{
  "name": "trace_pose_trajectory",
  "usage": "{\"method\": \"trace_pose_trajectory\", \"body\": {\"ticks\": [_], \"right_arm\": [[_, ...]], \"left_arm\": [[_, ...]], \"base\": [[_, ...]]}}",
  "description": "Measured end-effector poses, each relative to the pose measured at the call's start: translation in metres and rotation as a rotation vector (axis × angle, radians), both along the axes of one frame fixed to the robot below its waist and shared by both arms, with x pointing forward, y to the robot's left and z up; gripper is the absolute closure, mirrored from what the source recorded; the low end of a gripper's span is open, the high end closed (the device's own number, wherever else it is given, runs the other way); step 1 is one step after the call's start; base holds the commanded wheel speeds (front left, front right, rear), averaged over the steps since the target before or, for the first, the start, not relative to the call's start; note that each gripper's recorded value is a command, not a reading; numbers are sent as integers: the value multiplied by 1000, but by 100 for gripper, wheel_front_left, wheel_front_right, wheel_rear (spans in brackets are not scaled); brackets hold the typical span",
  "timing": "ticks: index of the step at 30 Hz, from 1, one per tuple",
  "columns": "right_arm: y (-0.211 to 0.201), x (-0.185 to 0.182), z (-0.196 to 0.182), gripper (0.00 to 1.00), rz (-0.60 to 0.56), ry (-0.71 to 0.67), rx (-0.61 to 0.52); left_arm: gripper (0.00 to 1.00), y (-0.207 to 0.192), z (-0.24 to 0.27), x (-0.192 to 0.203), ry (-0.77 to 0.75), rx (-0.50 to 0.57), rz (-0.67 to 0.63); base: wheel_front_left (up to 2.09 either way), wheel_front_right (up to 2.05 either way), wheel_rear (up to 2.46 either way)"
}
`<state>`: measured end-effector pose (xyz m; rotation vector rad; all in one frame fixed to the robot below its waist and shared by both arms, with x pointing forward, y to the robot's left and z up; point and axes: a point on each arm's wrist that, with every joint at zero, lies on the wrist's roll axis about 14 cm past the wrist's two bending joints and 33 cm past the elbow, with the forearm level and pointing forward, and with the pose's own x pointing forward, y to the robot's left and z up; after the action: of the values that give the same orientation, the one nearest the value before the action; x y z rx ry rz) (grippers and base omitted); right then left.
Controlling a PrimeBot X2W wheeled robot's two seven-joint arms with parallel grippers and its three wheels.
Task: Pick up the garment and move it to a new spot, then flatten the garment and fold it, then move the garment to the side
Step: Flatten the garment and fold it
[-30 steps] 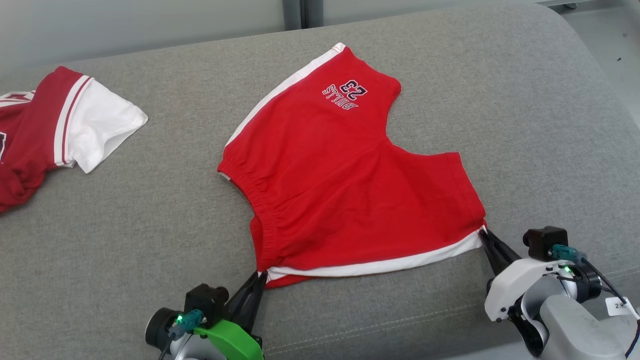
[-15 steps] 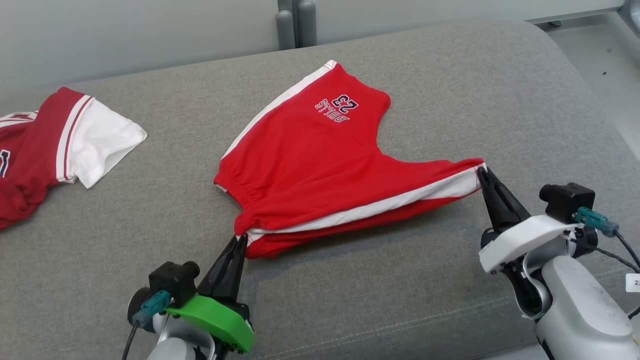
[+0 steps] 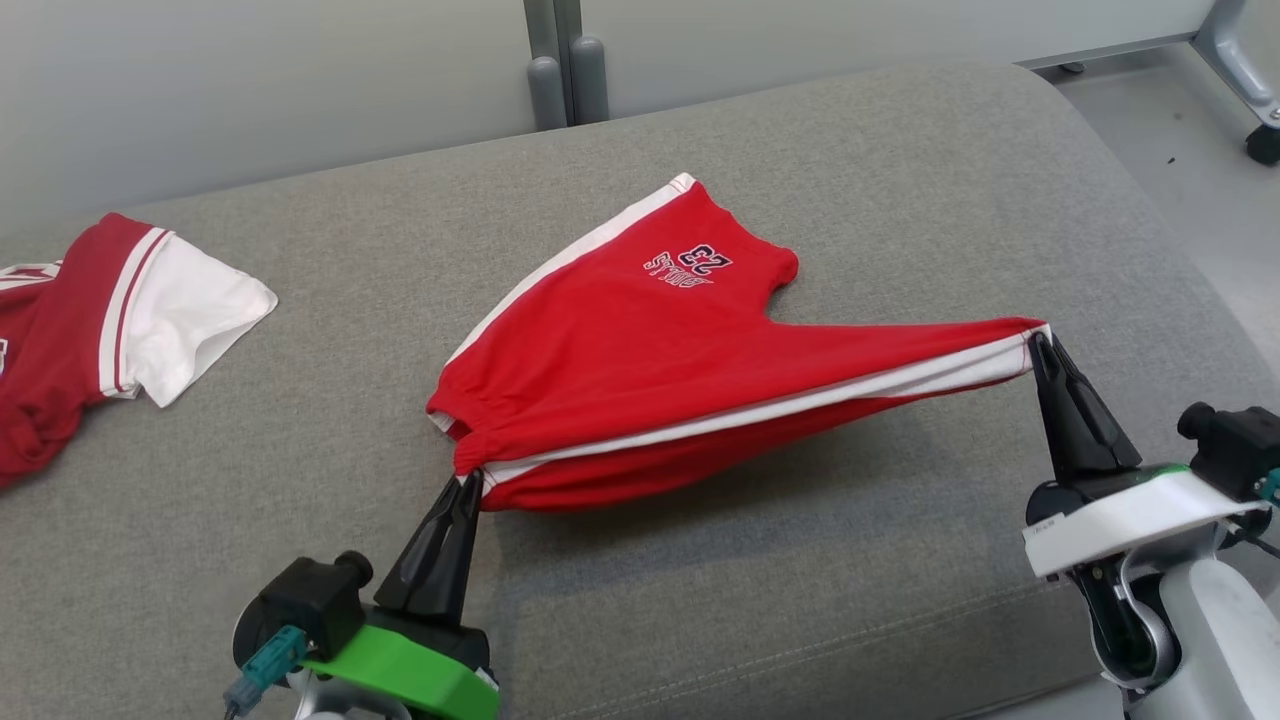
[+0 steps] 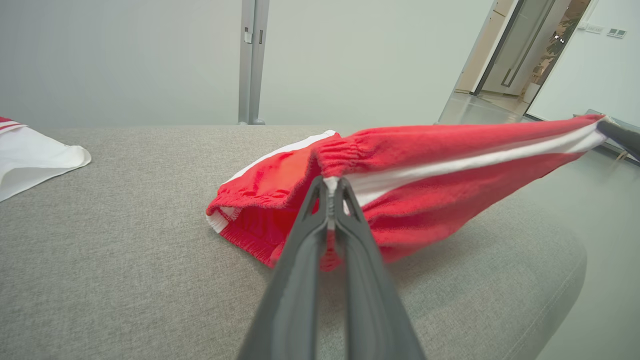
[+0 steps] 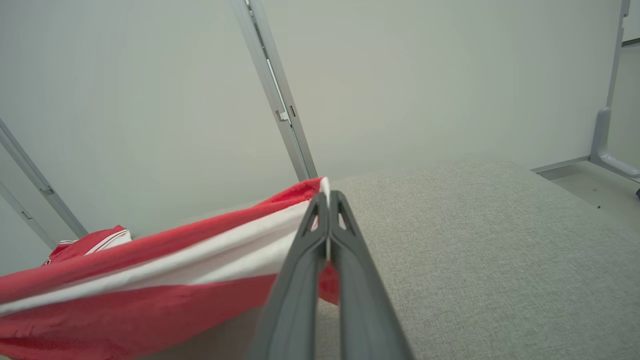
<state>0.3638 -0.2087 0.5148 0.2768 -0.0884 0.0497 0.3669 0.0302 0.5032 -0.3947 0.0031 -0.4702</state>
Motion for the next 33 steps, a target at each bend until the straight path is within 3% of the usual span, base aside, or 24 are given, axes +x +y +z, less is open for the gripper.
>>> {"method": "trace_pose_trajectory", "body": {"ticks": [10,20,25,33], "right_arm": [[5,-42,-25,100,17,81,-4],[6,-42,-41,100,49,139,-42],[2,-21,-45,100,55,156,-47],[11,48,-27,100,126,151,-70]], "left_arm": [[100,18,19,-8,-68,21,45],[100,4,-15,-25,60,18,-7],[100,4,-22,-17,103,-4,1],[100,6,-18,25,99,-1,12]], "base": [[0,0,0],[0,0,0],[0,0,0],[0,0,0]]}}
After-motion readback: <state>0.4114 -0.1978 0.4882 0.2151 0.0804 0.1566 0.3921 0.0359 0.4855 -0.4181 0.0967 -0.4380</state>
